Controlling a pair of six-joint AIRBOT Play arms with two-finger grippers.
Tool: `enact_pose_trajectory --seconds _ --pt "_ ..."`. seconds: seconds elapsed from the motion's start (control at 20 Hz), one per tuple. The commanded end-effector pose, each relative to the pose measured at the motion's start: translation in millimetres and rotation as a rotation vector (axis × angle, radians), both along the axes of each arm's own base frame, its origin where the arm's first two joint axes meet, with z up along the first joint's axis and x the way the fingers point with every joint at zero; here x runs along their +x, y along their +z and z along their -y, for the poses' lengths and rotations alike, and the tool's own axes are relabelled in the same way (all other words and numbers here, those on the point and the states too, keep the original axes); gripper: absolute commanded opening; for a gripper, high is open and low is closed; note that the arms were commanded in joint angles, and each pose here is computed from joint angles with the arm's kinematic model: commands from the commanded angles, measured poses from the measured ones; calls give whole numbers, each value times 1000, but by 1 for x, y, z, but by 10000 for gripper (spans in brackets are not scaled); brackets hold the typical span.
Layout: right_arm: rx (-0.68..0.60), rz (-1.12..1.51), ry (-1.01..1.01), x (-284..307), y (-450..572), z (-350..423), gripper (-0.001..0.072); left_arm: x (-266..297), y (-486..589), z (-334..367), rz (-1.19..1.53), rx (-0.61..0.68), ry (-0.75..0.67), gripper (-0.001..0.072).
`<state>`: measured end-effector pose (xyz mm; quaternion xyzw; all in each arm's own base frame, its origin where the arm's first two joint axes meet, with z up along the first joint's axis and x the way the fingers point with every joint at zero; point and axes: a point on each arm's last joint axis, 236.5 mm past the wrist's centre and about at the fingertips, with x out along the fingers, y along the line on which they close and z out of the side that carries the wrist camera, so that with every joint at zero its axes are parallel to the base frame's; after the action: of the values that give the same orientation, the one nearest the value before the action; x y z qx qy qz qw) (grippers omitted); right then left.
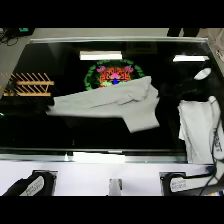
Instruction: Fold the shirts.
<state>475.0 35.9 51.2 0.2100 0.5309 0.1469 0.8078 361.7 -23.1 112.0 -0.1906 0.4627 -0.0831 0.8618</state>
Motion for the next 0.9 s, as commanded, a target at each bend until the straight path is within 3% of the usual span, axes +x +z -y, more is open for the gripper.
enact_pose_trajectory --seconds 0.0,0.1,0.2,0.35,0.6,0.85 --pt "-110 685 -100 10 255 13 24 -1 274 -16 687 191 76 39" --pt "-190 1160 -187 -65 429 15 25 -69 429 -7 1101 195 146 39" --pt "-219 1483 -273 -165 531 13 25 -151 519 6 1398 216 170 39" --pt "-268 1581 -300 -255 559 4 25 -190 519 19 1404 202 154 39" --pt "-396 1488 -341 -277 539 18 25 -167 467 22 1202 208 108 39" --pt "-424 1382 -322 -249 515 25 25 -148 453 19 1142 222 96 37"
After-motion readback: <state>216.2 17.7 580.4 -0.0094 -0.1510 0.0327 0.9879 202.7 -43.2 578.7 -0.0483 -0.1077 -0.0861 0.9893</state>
